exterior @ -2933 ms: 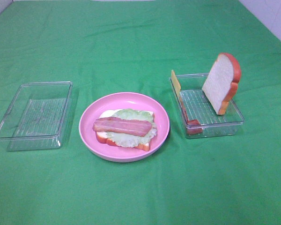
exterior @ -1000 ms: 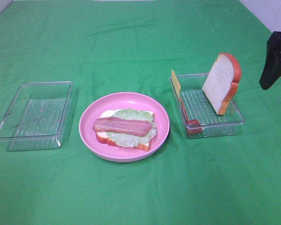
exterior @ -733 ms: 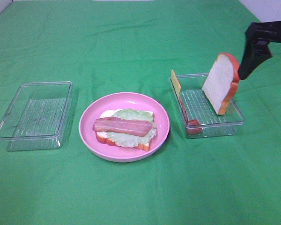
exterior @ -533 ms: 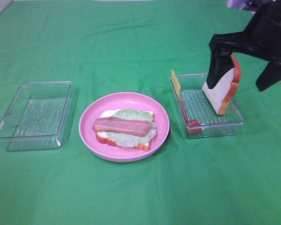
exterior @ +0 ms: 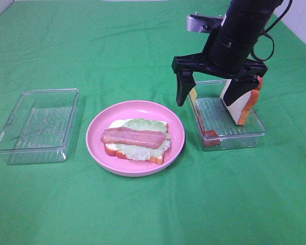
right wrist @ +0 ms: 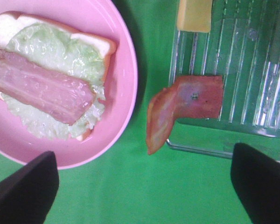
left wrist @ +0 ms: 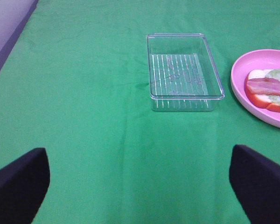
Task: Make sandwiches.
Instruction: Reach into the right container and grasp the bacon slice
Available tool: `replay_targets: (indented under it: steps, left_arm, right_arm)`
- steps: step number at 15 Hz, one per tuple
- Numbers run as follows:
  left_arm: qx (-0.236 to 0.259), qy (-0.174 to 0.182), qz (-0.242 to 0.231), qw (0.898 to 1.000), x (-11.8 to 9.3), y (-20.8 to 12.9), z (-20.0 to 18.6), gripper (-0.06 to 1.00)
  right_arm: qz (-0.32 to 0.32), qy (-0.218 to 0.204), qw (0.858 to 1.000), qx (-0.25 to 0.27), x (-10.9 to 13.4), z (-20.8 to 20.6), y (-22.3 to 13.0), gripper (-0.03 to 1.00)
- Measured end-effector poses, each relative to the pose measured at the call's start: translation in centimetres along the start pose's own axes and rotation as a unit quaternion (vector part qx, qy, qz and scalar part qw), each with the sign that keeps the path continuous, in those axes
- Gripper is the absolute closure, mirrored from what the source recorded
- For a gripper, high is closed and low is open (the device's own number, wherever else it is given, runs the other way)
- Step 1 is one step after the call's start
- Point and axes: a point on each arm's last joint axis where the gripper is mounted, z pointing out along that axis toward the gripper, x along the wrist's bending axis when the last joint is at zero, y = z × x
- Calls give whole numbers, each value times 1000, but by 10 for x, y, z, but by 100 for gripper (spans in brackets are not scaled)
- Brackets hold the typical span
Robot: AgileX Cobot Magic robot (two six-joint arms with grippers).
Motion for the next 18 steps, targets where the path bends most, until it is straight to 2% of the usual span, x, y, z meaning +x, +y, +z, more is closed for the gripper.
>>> replay_targets:
  steps: [5, 11, 12, 15, 18]
  left_arm:
    - [0, 0, 0, 1000, 0, 0, 0, -3]
    - [0, 0, 0, 1000, 0, 0, 0, -3]
    - [0, 0, 0, 1000, 0, 0, 0, -3]
    - [0, 0, 0, 1000, 0, 0, 0, -3]
    - [0, 0, 0, 1000, 0, 0, 0, -3]
  right_arm:
    - [-8, -29, 999, 23, -7, 34, 7, 1]
    - [-6, -31, 999, 32, -9, 56, 11, 4]
    - [-7, -31, 999, 32, -9, 56, 11, 15]
    - [-7, -31, 999, 35, -9, 56, 11, 34]
    - [-6, -30, 999, 35, -8, 56, 11, 38]
